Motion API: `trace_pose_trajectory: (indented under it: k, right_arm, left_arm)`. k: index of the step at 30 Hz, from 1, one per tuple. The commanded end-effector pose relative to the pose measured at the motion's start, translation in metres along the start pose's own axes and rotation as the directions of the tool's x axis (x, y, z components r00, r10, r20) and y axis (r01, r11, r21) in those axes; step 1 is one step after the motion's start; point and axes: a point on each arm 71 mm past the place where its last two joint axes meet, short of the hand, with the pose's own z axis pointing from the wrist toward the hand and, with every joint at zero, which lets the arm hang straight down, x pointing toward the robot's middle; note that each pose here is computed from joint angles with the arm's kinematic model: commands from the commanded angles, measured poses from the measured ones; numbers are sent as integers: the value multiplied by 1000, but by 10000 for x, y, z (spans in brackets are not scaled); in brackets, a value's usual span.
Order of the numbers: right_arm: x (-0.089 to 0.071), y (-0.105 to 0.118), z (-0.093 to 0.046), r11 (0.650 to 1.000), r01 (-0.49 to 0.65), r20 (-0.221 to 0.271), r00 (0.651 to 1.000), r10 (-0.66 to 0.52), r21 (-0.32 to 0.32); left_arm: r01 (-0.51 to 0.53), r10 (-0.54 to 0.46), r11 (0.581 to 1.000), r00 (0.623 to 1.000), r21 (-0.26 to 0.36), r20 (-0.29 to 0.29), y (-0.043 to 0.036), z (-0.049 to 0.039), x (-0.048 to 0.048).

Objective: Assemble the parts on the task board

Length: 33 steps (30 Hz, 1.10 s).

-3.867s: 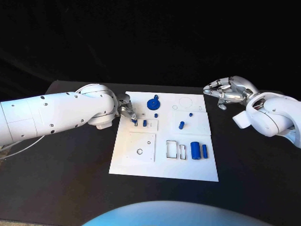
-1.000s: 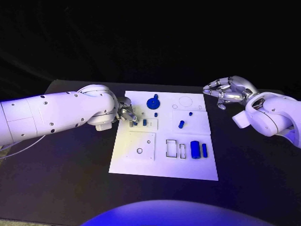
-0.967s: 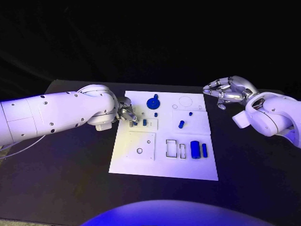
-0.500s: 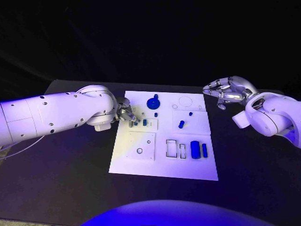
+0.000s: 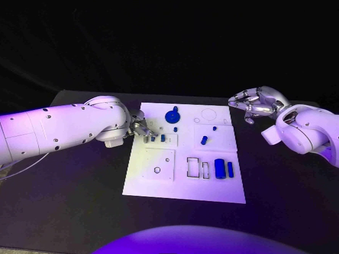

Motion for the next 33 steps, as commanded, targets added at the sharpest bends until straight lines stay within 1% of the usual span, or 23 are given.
trace_pose_trajectory:
  k: [1, 4, 7, 8, 9, 14, 17, 20, 22, 23, 24, 27, 29, 30, 33]
  right_arm:
    - [22, 5, 1, 1000, -3, -18, 1000, 3, -9]
    - [26, 3, 1, 1000, -4, -19, 1000, 4, -9]
    - [28, 2, 0, 1000, -5, -19, 1000, 5, -8]
    - [27, -1, -1, 1000, -5, -19, 1000, 5, -8]
    - [27, -2, -2, 1000, -5, -18, 1000, 5, -7]
    - [25, -6, -3, 1000, -5, -17, 1000, 5, -6]
    - [26, -6, -3, 1000, -5, -16, 1000, 5, -6]
    - [28, -4, -1, 1000, -5, -16, 1000, 5, -7]
    - [30, -2, 0, 1000, -5, -16, 1000, 5, -8]
    - [31, -1, 1, 1000, -5, -16, 1000, 5, -9]
    - [32, 0, 2, 1000, -6, -16, 1000, 5, -10]
    - [35, 4, 3, 1000, -6, -15, 1000, 5, -14]
    - [36, 7, 6, 1000, -6, -15, 1000, 5, -16]
    - [37, 7, 6, 1000, -6, -15, 1000, 5, -16]
    - [40, 11, 7, 1000, -6, -15, 1000, 6, -19]
  left_arm:
    - [22, -22, 1000, 1000, 17, 14, -15, -13, -25]
    - [76, -78, 996, 996, 51, 36, -31, -41, -85]
    - [130, -138, 987, 987, 98, 80, -64, -98, -208]
    - [154, -166, 981, 981, 121, 102, -72, -133, -267]
    - [172, -188, 975, 976, 139, 114, -74, -160, -307]
    - [250, -284, 943, 949, 219, 139, -71, -260, -445]
    - [274, -325, 924, 931, 266, 168, -75, -287, -512]
    - [270, -347, 905, 915, 329, 204, -118, -290, -563]
    - [242, -348, 891, 907, 384, 235, -164, -277, -570]
    - [219, -345, 882, 904, 417, 253, -191, -264, -557]
    - [204, -341, 876, 902, 437, 263, -208, -256, -546]
    - [96, -302, 844, 899, 528, 318, -300, -211, -470]
    - [4, -252, 823, 899, 568, 359, -357, -183, -406]
    - [-19, -238, 818, 899, 575, 368, -371, -177, -390]
    - [-172, -132, 785, 892, 596, 432, -455, -133, -290]
